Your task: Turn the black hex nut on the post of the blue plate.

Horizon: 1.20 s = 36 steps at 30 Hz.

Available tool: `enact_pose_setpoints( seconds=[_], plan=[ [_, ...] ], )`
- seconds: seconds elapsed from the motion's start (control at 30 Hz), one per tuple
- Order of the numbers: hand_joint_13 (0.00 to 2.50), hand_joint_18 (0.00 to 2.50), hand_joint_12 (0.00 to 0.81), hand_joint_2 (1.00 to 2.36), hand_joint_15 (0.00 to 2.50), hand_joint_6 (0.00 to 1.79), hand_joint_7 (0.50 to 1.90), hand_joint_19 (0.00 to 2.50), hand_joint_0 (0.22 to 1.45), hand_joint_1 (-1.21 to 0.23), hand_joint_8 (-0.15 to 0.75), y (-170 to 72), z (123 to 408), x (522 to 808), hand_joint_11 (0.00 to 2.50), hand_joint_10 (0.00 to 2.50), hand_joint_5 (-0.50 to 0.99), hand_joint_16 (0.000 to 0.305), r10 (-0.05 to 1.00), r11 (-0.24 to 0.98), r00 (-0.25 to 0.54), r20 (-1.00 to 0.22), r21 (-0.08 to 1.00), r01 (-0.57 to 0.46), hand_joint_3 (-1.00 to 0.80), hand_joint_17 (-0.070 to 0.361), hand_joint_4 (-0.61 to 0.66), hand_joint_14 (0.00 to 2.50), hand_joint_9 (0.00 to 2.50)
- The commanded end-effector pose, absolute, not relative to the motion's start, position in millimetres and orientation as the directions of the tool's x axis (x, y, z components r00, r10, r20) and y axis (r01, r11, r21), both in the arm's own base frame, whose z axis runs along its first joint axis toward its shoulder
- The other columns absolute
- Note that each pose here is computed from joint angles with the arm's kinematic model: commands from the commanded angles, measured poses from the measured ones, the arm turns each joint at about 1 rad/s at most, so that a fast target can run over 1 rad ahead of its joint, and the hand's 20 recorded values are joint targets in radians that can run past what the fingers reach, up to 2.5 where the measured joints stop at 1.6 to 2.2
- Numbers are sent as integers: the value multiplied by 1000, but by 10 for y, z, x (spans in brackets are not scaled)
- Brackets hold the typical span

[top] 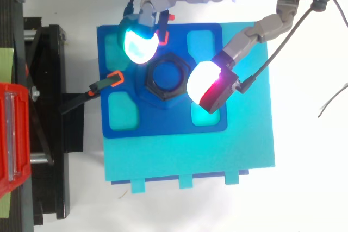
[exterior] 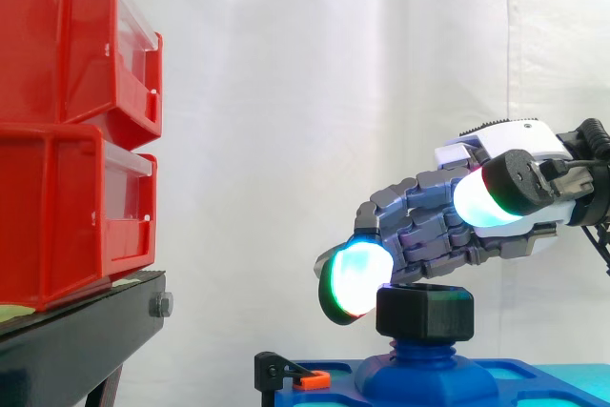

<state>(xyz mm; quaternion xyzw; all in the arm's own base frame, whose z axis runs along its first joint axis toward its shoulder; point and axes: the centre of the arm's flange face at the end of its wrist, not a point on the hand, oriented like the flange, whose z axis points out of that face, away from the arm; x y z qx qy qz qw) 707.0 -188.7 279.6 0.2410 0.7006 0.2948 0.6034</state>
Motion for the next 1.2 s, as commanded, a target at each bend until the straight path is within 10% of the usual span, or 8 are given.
enact_pose_setpoints(
  seconds=[0.0,1.17],
  plan=[
    [0,0,359,1000,0,503,894,0,397,-497,242,-1905,2804,7069,0,0,-253,49,693,710,-153,-704,704,-19,-500,110,170,0,0],
    [0,0,359,1000,0,503,891,0,399,-571,236,-1879,3057,7151,0,0,-254,48,681,720,-152,-716,693,-43,-500,109,161,0,0]
  ],
)
